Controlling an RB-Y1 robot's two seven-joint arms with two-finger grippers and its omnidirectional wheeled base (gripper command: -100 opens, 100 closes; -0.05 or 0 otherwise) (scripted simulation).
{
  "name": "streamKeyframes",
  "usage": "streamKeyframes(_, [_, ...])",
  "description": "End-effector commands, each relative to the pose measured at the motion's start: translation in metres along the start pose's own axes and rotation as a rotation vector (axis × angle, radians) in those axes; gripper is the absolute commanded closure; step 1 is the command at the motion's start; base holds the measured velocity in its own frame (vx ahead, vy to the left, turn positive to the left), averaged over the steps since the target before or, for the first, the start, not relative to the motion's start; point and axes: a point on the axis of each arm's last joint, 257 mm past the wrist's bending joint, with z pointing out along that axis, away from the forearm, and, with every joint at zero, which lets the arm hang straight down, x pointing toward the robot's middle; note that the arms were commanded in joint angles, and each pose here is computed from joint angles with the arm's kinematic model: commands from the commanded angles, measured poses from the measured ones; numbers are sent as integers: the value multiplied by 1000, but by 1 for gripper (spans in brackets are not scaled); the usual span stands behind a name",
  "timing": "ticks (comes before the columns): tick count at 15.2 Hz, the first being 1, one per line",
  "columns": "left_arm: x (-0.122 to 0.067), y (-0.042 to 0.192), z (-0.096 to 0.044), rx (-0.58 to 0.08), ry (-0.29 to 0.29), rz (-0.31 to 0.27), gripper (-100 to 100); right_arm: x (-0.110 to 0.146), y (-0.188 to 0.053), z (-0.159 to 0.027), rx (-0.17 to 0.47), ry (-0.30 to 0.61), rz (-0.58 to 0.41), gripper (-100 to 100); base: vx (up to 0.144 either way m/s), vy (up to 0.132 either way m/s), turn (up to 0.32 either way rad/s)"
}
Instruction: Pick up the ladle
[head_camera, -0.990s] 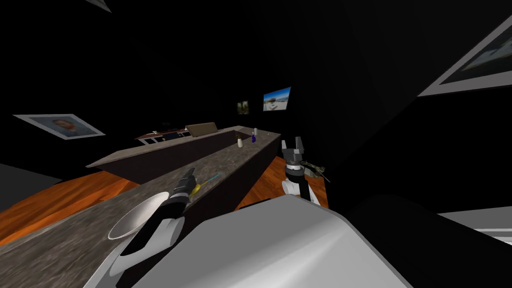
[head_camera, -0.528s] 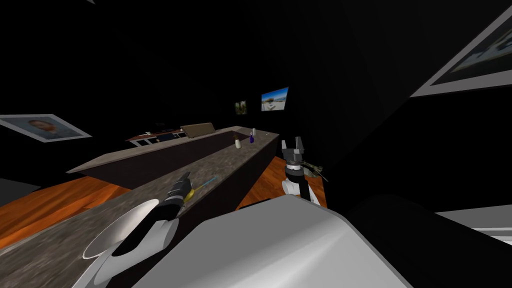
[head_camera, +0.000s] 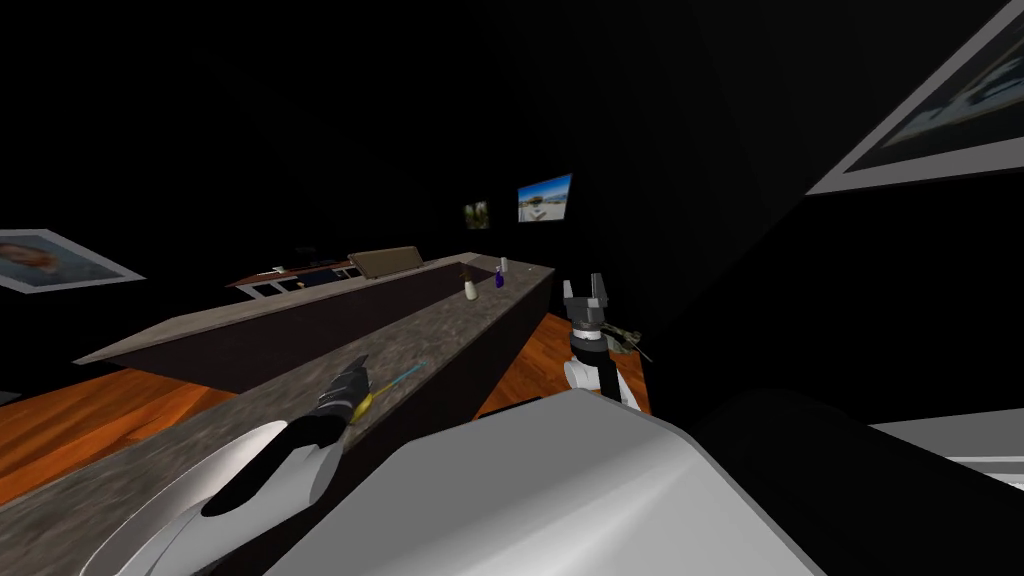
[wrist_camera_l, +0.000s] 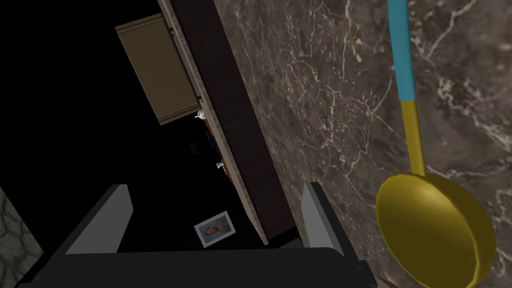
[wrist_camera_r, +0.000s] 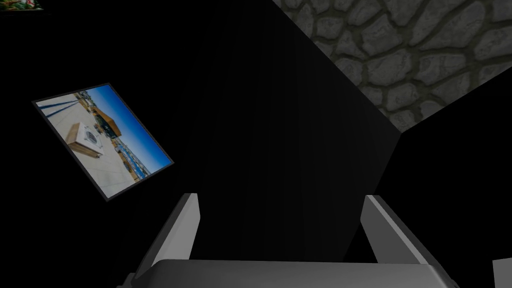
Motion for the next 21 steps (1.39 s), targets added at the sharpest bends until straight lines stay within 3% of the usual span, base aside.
streamKeyframes(1, [-10,13,-1,-51,-22,-10,-100,0,0,0,0,0,0,0,46,-34,-90])
streamKeyframes(2, [-11,18,-1,-69,-23,-11,-100,0,0,0,0,0,0,0,39,-24,-31])
streamKeyframes(3, [-25,25,-3,-98,-50,-26,-100,0,0,0,0,0,0,0,54,-36,-67])
streamKeyframes(5, [-25,35,-4,-137,-54,-27,-100,0,0,0,0,0,0,0,59,-31,-52])
streamKeyframes(6, [-39,41,-6,-161,-81,-44,-100,0,0,0,0,0,0,0,61,-33,-83])
streamKeyframes(9, [-40,52,-8,-204,-85,-46,-100,0,0,0,0,0,0,0,47,-21,-36])
streamKeyframes(10, [-53,61,-12,-240,-113,-65,-100,0,0,0,0,0,0,0,40,-18,-79])
streamKeyframes(13, [-53,68,-14,-271,-116,-67,-100,0,0,0,0,0,0,0,40,-19,-35])
streamKeyframes(14, [-66,77,-19,-306,-143,-88,-100,0,0,0,0,0,0,0,42,-23,-67])
streamKeyframes(16, [-66,84,-21,-336,-146,-89,-100,0,0,0,0,0,0,0,48,-21,-57])
streamKeyframes(17, [-78,92,-27,-368,-173,-111,-100,0,0,0,0,0,0,0,57,-25,-86])
streamKeyframes(21, [-89,112,-38,-446,-203,-138,-100,0,0,0,0,0,0,0,58,-25,-60])
